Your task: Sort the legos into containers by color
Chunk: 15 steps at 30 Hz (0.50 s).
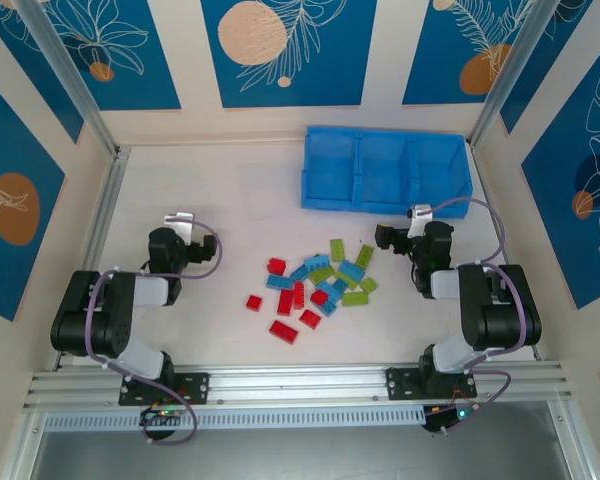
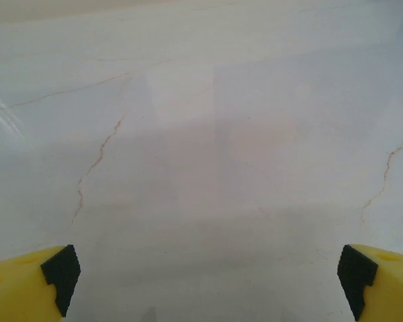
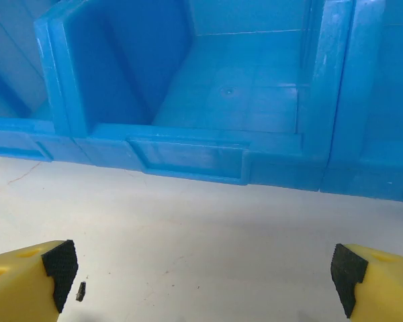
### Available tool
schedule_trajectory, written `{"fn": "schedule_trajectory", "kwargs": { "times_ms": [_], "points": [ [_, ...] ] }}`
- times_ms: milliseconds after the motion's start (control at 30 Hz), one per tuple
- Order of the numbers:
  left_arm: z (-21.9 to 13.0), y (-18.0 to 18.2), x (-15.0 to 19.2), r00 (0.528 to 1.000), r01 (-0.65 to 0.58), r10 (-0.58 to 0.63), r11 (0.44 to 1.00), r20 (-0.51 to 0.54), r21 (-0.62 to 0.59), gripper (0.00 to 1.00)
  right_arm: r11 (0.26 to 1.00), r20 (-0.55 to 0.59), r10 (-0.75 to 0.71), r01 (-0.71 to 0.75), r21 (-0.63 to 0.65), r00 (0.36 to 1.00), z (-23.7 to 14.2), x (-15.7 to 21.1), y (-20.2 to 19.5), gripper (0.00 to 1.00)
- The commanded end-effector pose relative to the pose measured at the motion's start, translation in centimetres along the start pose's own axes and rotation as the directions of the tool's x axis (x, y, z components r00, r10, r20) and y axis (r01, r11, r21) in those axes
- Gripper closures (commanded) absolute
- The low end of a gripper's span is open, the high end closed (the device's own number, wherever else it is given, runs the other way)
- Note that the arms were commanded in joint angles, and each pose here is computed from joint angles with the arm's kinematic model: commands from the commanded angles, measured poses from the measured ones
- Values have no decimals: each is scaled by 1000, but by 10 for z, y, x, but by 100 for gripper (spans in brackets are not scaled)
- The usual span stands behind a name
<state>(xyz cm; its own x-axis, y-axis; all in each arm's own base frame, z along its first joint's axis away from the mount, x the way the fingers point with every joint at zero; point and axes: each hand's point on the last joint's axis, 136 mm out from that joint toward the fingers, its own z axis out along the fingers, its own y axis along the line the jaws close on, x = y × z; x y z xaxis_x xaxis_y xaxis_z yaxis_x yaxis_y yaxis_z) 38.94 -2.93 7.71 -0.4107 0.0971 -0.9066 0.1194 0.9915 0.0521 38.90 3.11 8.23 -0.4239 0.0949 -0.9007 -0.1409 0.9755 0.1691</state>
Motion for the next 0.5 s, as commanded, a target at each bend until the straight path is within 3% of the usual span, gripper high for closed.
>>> {"fn": "schedule_trajectory", "kwargs": {
  "times_ms": [0,467],
  "points": [
    [2,3,-12,999,-1,1,1000,37,-8,0,999,34,-33,33,-13,999,2,-14,4,1],
    [2,2,-11,999,1,-1,1000,34,-6,0,999,34,-18,18,-26,999,0,-13,3,1]
  ]
}}
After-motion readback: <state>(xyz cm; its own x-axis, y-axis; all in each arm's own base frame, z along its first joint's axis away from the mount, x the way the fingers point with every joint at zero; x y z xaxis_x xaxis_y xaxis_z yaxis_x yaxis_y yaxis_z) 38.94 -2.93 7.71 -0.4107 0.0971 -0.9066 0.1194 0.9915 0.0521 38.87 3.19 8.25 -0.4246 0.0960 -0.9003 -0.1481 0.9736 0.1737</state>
